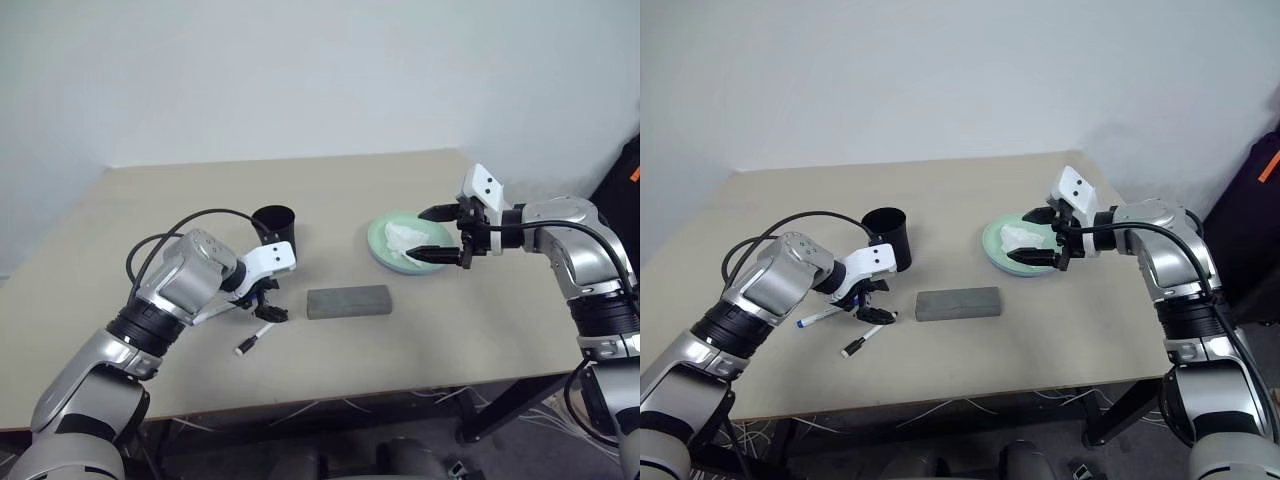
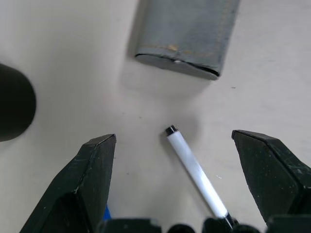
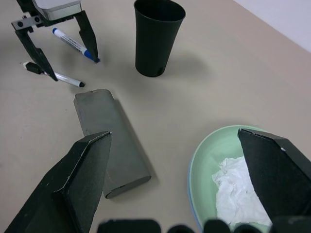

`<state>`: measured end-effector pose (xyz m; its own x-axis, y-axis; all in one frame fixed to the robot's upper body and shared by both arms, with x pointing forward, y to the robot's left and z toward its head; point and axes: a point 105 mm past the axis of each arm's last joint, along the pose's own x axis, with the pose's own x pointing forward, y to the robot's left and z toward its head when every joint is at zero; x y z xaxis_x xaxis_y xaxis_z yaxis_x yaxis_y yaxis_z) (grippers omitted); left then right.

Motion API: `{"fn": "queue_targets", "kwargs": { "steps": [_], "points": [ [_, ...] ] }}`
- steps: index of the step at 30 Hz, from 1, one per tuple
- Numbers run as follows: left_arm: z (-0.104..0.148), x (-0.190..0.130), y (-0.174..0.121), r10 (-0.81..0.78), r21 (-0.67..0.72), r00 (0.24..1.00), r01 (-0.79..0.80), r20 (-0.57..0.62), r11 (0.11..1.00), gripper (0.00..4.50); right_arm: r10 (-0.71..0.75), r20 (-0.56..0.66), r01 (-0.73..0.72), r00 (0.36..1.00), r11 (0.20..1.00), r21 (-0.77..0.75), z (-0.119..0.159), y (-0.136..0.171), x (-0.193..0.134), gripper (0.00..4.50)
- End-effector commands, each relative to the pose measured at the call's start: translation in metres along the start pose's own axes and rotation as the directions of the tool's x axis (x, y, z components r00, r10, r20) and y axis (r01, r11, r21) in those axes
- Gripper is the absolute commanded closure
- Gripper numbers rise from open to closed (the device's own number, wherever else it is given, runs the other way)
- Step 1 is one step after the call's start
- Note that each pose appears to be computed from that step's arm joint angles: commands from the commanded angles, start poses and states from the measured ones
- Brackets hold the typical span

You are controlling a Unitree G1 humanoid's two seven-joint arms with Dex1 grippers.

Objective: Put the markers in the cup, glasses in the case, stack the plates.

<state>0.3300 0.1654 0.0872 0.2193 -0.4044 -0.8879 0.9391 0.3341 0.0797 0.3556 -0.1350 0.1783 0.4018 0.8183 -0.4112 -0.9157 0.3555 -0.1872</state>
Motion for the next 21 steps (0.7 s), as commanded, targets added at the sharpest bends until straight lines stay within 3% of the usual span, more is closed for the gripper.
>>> {"fn": "queue_targets", "kwargs": {
  "steps": [1, 8, 21],
  "points": [
    [0.002, -0.008, 0.002, 0.0, -0.001, 0.999, 0.0, -0.045, 1.0, 0.45, -0.013, 0.045, 0.015, 0.999, 0.999, -0.041, 0.016, 0.0, -0.003, 0.0],
    [-0.009, 0.002, -0.001, -0.025, -0.032, 0.989, 0.021, -0.144, 0.999, 0.45, -0.015, 0.045, 0.017, 0.999, 0.999, -0.039, 0.015, 0.0, -0.004, 0.0],
    [-0.006, 0.012, 0.003, -0.027, -0.055, 0.985, 0.018, -0.17, 0.998, 0.45, -0.007, 0.047, 0.009, 0.999, 0.999, -0.038, 0.016, 0.002, -0.002, 0.0]
  ]
}}
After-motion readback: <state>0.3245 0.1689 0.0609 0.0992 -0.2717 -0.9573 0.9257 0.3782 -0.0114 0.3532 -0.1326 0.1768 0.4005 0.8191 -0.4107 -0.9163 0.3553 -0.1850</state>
